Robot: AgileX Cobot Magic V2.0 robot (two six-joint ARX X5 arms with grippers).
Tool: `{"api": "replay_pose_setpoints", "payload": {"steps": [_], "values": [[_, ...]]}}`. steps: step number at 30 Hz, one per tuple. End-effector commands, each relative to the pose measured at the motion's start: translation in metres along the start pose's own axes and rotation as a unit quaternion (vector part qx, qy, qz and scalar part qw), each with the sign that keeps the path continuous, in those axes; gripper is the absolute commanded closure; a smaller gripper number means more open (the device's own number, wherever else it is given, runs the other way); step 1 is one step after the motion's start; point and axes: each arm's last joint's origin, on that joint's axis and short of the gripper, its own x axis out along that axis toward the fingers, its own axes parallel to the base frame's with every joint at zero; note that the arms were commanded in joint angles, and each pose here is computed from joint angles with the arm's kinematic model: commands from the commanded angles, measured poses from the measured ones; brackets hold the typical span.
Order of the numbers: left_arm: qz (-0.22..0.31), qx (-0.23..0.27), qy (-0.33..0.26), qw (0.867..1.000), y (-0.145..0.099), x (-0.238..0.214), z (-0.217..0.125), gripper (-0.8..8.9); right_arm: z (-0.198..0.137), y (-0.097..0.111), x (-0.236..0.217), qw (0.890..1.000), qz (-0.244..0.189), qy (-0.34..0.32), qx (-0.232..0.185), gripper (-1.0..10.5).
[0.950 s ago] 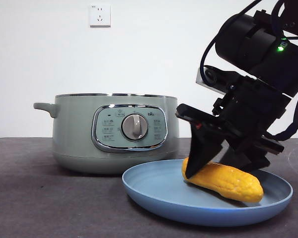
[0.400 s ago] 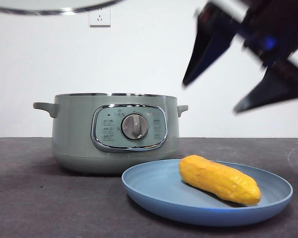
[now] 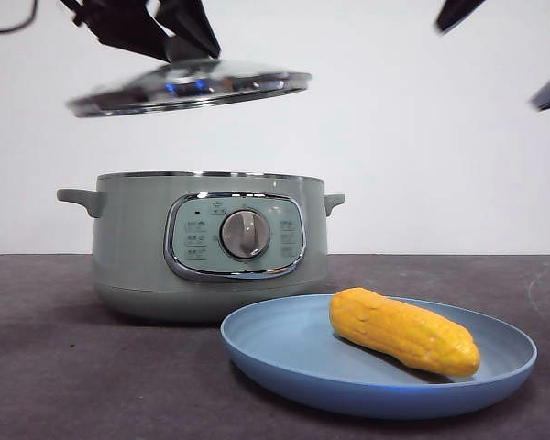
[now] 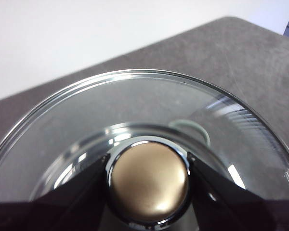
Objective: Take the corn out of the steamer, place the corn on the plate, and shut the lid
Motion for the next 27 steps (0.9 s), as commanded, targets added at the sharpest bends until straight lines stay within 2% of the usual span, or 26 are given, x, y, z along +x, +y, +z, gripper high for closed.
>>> {"api": "replay_pose_setpoints", "payload": {"steps": [1,13,27], "values": [[0.003,0.011,-0.039,0.999,0.002,0.007,0.008,8.22,-0.006,-0.001,-0.007,1.000,-0.002,0.001,0.003,3.2],[0.002,0.007,-0.008,1.000,0.006,0.051,-0.017,8.22,-0.012,-0.002,-0.015,1.000,-0.005,0.012,0.013,3.2],[-0.001,-0.001,0.049,0.999,0.008,0.065,-0.037,8.22,-0.012,-0.002,-0.015,1.000,-0.005,0.012,0.012,3.2]]}}
